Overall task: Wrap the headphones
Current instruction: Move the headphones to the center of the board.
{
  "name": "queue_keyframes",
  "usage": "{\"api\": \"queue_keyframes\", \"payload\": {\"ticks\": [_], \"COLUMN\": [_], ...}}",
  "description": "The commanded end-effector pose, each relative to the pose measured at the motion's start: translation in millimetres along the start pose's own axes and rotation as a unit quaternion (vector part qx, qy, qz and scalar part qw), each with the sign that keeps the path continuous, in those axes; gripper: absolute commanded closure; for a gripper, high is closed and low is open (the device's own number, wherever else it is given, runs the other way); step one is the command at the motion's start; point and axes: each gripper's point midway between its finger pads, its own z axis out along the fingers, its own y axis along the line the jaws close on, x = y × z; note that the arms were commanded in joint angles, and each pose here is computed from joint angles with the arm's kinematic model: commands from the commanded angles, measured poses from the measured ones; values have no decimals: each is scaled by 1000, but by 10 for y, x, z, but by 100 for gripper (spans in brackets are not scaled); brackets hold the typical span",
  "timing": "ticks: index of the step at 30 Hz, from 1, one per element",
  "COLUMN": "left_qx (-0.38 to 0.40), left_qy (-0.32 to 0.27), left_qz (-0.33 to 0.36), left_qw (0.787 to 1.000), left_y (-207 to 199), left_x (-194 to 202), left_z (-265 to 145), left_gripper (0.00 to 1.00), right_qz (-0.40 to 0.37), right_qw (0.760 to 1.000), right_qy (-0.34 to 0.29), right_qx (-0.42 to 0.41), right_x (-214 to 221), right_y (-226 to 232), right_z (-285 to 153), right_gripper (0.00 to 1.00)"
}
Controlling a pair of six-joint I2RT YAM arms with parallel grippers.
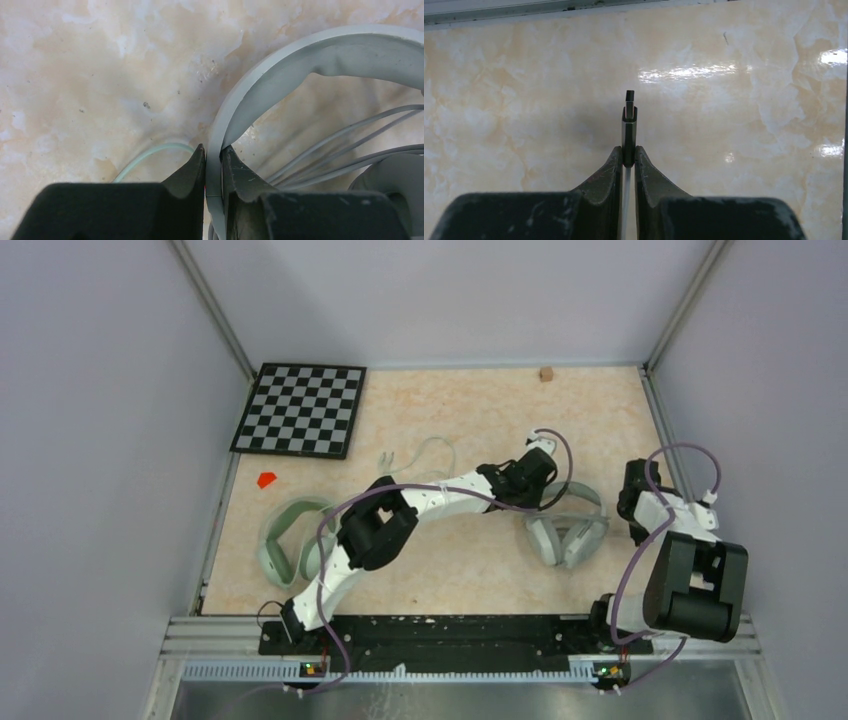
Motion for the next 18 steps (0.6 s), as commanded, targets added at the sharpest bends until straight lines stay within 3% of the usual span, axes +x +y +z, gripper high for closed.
{"api": "queue_keyframes", "payload": {"ticks": [1,7,15,18], "left_qx": [25,67,113,98], "left_qy": [-38,-59,-89,-102], "left_qz": [16,26,40,52], "left_qw": [999,996,989,989], "left_y": [-152,-354,-520,-463], "left_x": [-209,-387,-595,-704], "left_z": [37,-129,-420,-564], "left_gripper": [79,63,45,39], "right_qz": [0,-8,-56,-95], "right_qw": [998,996,997,995], "right_qy": [-22,-3,1,20], "right_qx": [-54,-94,-47,-37], "right_x": [-187,-76,1,47], "right_y": [369,475,579,680], "right_z": [-28,-25,143,164], "right_gripper": [100,100,100,81]}}
